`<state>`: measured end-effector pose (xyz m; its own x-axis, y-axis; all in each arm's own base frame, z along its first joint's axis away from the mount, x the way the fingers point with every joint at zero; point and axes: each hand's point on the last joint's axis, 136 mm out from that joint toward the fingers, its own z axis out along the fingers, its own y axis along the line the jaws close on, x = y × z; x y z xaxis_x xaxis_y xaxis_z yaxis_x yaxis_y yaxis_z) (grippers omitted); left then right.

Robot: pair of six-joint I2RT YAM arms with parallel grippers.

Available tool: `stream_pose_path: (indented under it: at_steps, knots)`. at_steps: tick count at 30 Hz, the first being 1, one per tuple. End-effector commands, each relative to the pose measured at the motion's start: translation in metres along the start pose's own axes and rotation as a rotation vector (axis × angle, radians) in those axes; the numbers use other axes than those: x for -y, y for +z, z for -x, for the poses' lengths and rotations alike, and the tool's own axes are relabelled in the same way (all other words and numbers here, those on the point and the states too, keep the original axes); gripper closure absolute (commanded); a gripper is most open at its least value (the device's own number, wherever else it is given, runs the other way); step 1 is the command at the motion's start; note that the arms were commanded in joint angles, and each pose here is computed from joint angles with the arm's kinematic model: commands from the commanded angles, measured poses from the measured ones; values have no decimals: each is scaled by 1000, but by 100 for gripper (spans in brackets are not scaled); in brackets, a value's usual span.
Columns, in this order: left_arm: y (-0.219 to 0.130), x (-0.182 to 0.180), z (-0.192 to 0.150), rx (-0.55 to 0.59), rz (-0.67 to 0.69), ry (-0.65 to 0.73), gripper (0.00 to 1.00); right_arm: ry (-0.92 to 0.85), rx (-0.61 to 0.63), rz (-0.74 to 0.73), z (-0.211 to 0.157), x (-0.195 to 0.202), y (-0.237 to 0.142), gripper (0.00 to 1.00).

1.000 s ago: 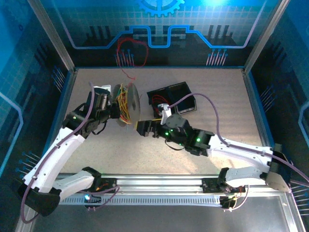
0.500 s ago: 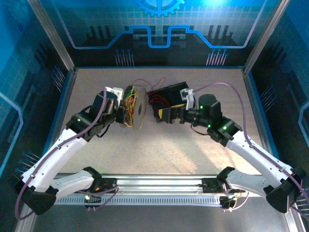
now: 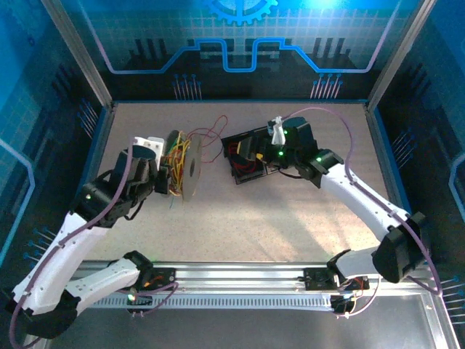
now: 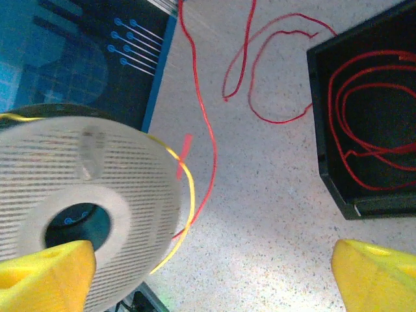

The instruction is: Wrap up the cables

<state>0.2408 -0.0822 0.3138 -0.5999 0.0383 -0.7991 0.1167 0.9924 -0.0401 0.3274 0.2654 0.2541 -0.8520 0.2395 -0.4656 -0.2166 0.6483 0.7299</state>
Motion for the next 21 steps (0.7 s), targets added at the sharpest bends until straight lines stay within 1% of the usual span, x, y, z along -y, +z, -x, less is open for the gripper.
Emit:
stream_pose_path:
  at_steps: [1,4,6,8,9,10,13,15,17,18,19,20,21]
  knots:
    - [-44,-6,56,207,-14,-108,100,38,-3,22,8,-1,7,6]
    - [-53,-4,62,219,-40,-112,100,42,-49,62,3,-3,21,4]
    - [-59,0,68,226,-65,-116,100,-16,-72,86,-3,-7,30,4]
    - [-63,2,73,224,-79,-116,100,-115,-74,108,-6,-9,36,6]
    - [-65,4,75,223,-90,-115,100,-173,-63,129,-7,-10,39,5]
    - [-68,7,78,221,-103,-114,100,-240,-40,155,-7,-12,40,1]
    - [-75,13,83,217,-143,-115,100,-377,41,205,-5,-15,45,0]
    - [-78,17,85,214,-167,-114,100,-420,88,209,0,-12,51,0]
    - [-79,18,86,209,-170,-114,100,-443,120,257,7,-14,58,0]
    - [-79,18,86,207,-171,-114,100,-415,151,269,16,-8,63,6]
    - [-78,18,85,204,-173,-115,100,-401,171,283,21,-6,68,9]
    - [-78,19,85,203,-175,-115,100,-418,193,328,26,-8,70,11]
    - [-77,19,84,200,-177,-118,100,-438,224,359,32,-9,75,20]
